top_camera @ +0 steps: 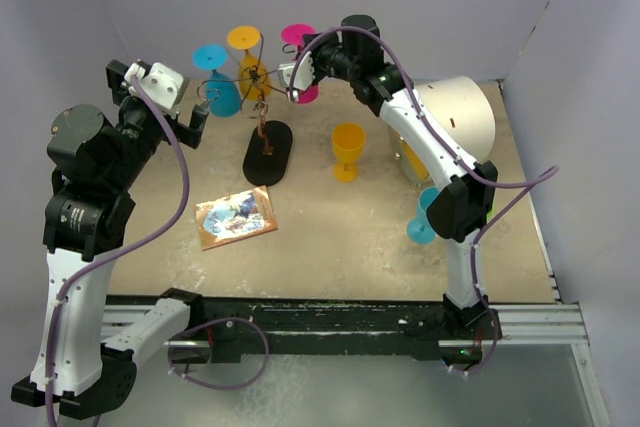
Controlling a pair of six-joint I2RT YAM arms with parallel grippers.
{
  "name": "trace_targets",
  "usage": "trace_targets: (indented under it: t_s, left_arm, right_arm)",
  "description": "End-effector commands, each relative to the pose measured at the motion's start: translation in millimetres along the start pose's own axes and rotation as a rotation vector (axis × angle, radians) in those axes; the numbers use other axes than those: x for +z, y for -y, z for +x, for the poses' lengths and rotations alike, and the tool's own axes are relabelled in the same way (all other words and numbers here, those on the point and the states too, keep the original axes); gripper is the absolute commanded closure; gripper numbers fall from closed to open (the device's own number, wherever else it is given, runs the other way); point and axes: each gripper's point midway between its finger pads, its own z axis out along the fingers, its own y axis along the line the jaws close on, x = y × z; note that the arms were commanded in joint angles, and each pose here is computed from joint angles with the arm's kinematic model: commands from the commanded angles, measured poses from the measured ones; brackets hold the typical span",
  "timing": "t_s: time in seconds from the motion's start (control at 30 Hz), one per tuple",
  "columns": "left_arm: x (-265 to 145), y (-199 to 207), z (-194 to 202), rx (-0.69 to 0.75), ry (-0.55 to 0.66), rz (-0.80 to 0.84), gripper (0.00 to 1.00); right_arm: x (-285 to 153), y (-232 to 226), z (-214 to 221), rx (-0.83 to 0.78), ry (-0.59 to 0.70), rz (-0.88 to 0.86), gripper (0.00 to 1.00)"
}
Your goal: Place the wine glass upside down on the wine glass rack
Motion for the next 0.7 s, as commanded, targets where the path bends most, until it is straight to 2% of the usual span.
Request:
trace_targets:
  t_s: [0.0, 0.67]
  left_arm:
    - [0, -6, -10, 0.016, 0.035, -0.021, 0.00]
    - [0, -7, -9, 0.021, 0.031, -0.023, 0.00]
  right_arm:
    - [-12, 36, 2, -0.005, -0.023, 0.103, 1.00]
    - [5, 33, -11, -0.017, 0.004, 0.107, 1.00]
